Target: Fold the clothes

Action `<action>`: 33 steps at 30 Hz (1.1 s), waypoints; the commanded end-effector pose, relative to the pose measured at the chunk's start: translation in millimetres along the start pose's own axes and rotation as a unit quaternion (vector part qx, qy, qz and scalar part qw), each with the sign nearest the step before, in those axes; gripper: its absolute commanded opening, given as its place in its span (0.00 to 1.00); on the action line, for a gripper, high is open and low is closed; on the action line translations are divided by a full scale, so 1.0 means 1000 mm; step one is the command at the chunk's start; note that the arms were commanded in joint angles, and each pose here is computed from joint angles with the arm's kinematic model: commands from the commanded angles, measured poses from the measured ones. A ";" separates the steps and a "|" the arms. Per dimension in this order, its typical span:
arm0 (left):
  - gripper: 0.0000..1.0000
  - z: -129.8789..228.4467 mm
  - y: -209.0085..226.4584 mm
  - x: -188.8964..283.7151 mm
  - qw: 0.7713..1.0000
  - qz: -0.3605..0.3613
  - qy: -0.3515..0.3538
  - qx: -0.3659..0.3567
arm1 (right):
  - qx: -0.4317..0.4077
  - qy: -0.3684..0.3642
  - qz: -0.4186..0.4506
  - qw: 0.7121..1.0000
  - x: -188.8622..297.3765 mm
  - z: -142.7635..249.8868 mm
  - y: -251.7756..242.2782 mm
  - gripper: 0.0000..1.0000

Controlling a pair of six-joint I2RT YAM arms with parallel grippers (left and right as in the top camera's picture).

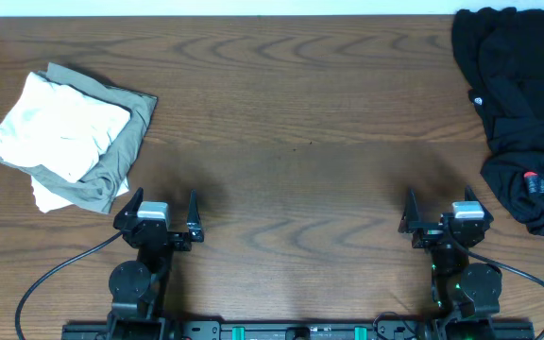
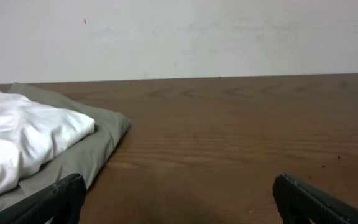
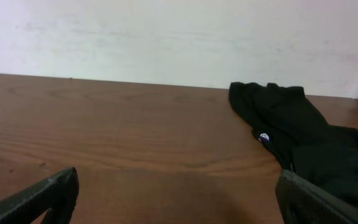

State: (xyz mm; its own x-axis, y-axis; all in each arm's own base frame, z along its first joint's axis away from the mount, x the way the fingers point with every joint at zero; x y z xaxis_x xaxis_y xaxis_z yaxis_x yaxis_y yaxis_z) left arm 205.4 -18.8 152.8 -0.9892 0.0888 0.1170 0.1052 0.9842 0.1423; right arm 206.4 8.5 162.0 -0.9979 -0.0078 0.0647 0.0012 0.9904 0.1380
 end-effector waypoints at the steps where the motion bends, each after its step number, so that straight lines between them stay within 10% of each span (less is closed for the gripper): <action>1: 0.98 0.014 0.000 0.000 1.000 -0.003 0.029 -0.004 | 0.005 -0.002 0.013 1.000 0.000 0.000 -0.004 0.99; 33: 0.98 0.013 -0.002 0.000 0.999 0.001 0.028 0.043 | -0.019 -0.002 0.010 1.000 0.000 0.000 -0.004 0.99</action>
State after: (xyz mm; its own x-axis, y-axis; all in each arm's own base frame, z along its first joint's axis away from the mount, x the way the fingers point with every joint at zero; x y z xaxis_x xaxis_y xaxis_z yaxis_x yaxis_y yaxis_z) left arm 205.4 -18.9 153.1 -0.9893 0.0896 0.1155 0.1040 0.9867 0.1253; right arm 206.4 8.5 162.0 -0.9979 -0.0082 0.0647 0.0010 0.9900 0.1411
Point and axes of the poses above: each gripper's point midway between its finger pads, its own x axis back along the fingers, its own y axis along the line the jaws close on, z = x × y, the point moved 4 cm from there along x, back along the fingers, and after that the axes turned 9 degrees about -x, right-handed, at the moved point
